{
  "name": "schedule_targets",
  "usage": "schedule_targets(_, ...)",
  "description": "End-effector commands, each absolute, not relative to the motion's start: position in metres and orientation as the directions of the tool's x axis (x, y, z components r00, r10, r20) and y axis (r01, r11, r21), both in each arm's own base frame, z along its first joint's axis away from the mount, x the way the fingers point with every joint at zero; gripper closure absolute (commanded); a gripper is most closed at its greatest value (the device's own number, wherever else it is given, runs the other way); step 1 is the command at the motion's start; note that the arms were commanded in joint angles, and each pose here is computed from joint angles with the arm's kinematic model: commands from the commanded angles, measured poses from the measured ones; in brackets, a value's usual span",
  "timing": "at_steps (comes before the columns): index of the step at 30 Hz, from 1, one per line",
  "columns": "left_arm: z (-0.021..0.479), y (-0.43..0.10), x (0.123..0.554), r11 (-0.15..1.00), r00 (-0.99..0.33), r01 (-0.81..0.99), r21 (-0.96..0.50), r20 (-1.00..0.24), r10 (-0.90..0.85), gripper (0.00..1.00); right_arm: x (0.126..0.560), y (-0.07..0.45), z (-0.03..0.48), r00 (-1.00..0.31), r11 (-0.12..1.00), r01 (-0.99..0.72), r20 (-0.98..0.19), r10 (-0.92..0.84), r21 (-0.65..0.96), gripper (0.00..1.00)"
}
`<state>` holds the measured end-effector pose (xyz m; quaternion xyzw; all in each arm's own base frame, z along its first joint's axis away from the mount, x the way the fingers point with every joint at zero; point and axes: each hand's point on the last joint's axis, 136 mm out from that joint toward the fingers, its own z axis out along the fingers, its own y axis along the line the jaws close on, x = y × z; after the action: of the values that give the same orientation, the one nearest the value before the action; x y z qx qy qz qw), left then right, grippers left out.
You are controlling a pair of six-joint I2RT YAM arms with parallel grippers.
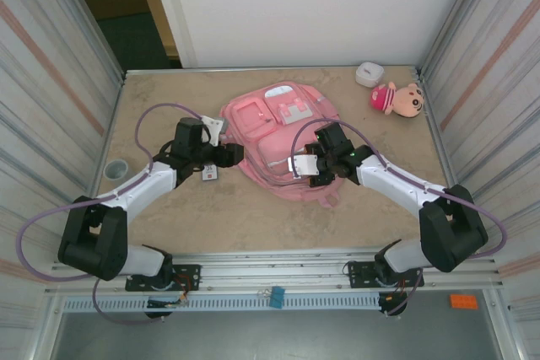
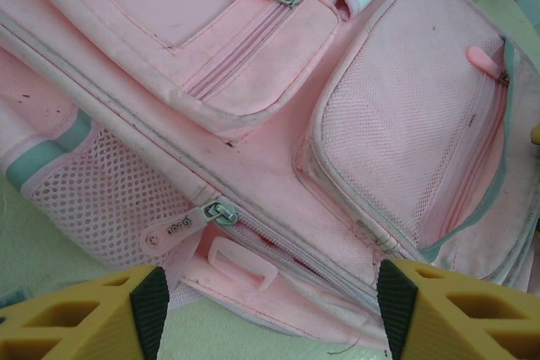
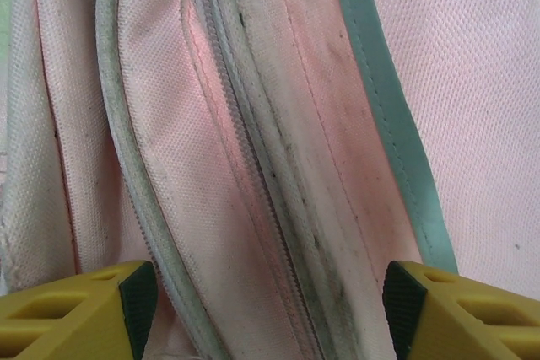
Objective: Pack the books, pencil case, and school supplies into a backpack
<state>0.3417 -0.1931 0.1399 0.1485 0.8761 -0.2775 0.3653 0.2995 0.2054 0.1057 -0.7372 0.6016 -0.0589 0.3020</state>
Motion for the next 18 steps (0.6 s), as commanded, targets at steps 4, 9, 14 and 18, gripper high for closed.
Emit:
schedule_targets(4, 0.142, -0.192, 0.347, 0.804, -0.681, 0.463, -0.374, -0.73, 0.053, 0.32, 0.306, 0.207, 0.098, 0.291, -0.12, -0.827, -0.235, -0.927, -0.55, 0.27)
schedule_targets(9, 0.144, -0.192, 0.346, 0.804, -0.677, 0.468, -0.366, -0.734, 0.06, 0.32, 0.306, 0.214, 0.09, 0.306, -0.16, -0.847, -0.218, -0.927, -0.508, 0.26)
schedule_targets(14, 0.142, -0.19, 0.345, 0.809, -0.678, 0.465, -0.36, -0.732, 0.063, 0.31, 0.291, 0.217, 0.088, 0.326, -0.207, -0.863, -0.194, -0.925, -0.46, 0.25)
schedule_targets(18, 0.138, -0.191, 0.346, 0.807, -0.683, 0.461, -0.369, -0.728, 0.057, 0.32, 0.302, 0.218, 0.079, 0.312, -0.188, -0.838, -0.168, -0.935, -0.512, 0.26)
